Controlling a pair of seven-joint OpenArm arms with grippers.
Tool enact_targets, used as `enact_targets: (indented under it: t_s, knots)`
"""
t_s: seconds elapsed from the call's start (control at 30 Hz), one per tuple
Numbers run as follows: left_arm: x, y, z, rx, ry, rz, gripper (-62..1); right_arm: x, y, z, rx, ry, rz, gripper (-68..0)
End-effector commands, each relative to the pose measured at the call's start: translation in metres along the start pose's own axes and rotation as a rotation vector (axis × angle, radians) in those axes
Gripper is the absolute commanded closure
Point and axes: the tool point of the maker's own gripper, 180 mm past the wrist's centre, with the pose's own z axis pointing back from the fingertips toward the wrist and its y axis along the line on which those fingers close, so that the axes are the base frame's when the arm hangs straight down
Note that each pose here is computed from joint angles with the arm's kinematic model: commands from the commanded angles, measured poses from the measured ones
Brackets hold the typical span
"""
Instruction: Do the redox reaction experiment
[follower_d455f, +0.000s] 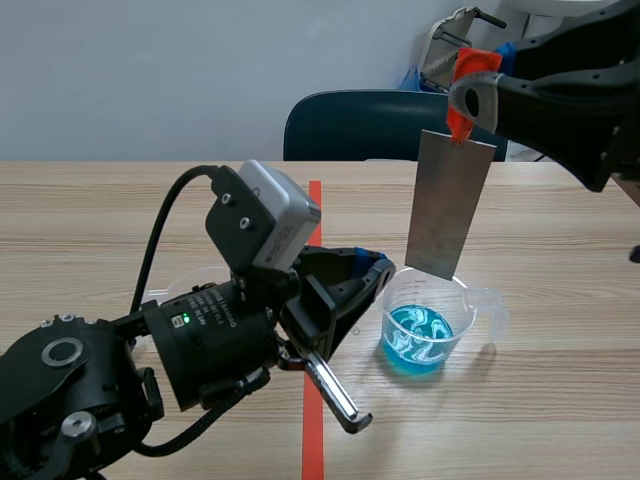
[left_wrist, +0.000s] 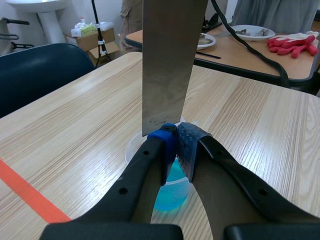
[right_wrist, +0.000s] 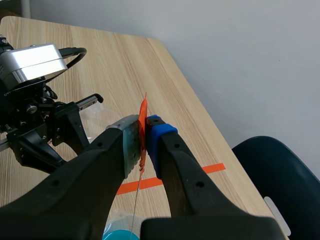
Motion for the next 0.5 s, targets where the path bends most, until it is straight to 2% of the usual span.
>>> enact_targets:
  t_s: [0.0, 0.23, 0.27, 0.47]
  knots:
    - [0.013, -0.001, -0.002, -0.001, -0.044, 0.002, -1.6, 0.008, -0.001, 0.000, 0.008, -0.029, 0.006, -0.7]
    - [0.009, -0.001, 0.002, -0.002, -0.033, 0.001, -1.8, 0.008, -0.001, 0.000, 0.008, -0.029, 0.006, -0.7]
    - [0.008, -0.002, 0.004, -0.004, -0.036, -0.002, -3.7, 0.008, -0.001, 0.000, 0.008, -0.029, 0.006, -0.7]
    - [0.003, -0.005, 0.022, -0.002, -0.052, -0.004, -29.8, 0.009, -0.001, 0.000, 0.008, -0.029, 0.006, -0.7]
